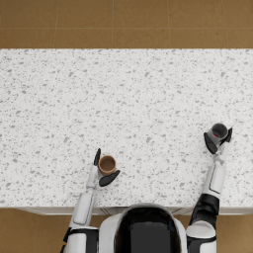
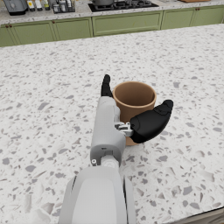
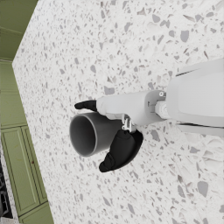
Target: Pick up two cups and pour the berry on the right into the cup on the left
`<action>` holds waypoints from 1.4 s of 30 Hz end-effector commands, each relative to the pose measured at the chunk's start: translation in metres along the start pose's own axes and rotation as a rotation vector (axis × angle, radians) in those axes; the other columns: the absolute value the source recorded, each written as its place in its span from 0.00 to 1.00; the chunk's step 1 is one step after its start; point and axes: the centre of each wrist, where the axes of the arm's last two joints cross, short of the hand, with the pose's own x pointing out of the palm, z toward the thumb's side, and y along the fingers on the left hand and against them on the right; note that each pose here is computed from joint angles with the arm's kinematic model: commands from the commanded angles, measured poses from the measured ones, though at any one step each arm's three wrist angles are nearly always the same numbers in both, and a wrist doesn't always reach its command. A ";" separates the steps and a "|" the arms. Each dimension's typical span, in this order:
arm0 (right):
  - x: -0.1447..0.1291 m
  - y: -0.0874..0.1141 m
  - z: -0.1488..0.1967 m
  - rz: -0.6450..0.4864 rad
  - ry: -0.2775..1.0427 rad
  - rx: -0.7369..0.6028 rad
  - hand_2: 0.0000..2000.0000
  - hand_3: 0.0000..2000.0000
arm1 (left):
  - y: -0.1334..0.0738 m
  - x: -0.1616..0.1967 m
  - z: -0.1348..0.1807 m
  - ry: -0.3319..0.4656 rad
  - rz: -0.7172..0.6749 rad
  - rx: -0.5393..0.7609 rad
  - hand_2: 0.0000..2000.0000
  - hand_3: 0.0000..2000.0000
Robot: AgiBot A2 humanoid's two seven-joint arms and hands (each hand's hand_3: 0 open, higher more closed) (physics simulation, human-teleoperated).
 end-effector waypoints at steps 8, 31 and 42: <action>0.005 -0.011 0.007 -0.004 -0.016 0.002 0.00 0.00 | 0.007 0.003 -0.011 -0.019 0.005 -0.034 0.00 0.00; 0.107 0.106 0.114 0.531 0.041 -0.579 1.00 0.64 | 0.070 0.066 0.071 -0.148 -0.164 0.282 1.00 0.64; 0.138 0.148 0.141 0.597 0.268 -0.815 1.00 0.64 | 0.086 0.086 0.077 0.172 -0.160 0.320 1.00 0.64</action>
